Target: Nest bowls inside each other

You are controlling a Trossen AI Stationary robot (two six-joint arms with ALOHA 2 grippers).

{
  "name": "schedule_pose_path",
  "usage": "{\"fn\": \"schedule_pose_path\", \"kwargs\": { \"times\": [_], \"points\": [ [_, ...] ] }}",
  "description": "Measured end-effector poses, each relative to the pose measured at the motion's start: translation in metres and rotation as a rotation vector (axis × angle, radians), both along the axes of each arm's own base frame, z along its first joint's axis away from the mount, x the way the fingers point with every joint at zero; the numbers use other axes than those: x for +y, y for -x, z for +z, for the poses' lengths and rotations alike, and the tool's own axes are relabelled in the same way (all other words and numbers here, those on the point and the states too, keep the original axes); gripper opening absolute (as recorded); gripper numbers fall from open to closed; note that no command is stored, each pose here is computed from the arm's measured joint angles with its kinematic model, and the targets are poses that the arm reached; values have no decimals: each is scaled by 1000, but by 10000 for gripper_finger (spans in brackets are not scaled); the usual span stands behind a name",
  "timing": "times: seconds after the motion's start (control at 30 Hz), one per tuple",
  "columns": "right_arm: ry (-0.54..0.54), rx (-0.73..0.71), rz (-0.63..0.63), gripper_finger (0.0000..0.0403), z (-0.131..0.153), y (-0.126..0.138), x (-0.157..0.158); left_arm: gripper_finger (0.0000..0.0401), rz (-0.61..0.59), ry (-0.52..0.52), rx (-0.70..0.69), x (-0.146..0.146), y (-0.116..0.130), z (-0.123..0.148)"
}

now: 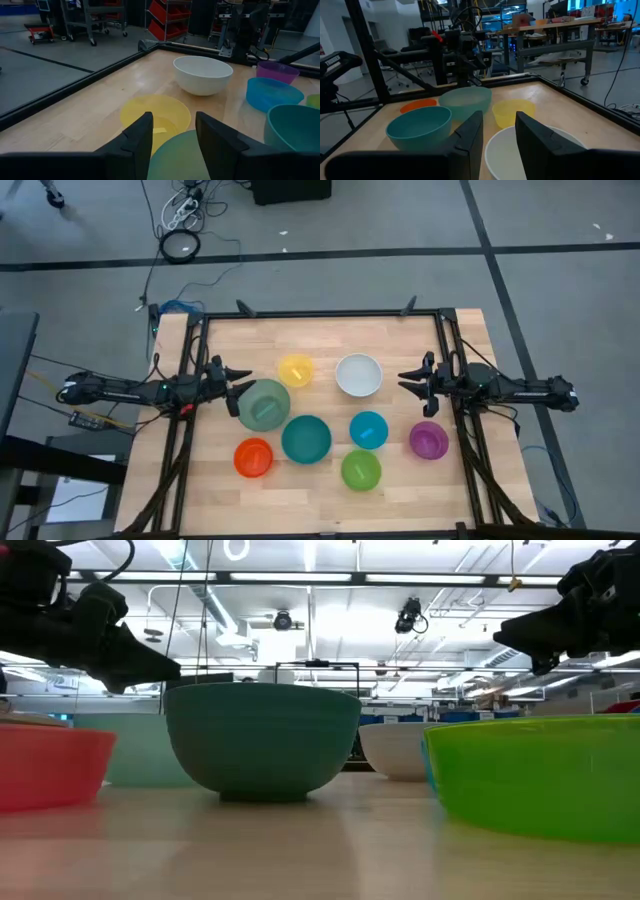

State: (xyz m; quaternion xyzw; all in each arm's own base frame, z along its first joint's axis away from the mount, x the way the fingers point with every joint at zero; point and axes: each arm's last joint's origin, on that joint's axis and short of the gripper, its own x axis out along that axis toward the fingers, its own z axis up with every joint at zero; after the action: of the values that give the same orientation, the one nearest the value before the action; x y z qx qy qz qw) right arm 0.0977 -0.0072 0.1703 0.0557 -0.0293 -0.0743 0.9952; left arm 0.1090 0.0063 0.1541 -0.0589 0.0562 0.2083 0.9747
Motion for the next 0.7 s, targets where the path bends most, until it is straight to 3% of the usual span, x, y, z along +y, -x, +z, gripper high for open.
{"fn": "schedule_pose_path", "kwargs": {
  "times": [0.23,0.4,0.47,0.63,0.7],
  "points": [
    [9,1,-1,105,0,0,0,157,0,-6,3,0,0,0],
    [166,18,-11,105,1,0,0,157,-4,-180,81,1,0,0],
    [186,0,-13,105,3,0,0,157,-7,-202,91,1,0,0],
    [191,-103,-23,105,13,1,0,157,-8,-214,96,1,0,0],
    [132,-169,-15,105,18,3,0,157,-6,-201,90,1,0,0]
  ]
}}
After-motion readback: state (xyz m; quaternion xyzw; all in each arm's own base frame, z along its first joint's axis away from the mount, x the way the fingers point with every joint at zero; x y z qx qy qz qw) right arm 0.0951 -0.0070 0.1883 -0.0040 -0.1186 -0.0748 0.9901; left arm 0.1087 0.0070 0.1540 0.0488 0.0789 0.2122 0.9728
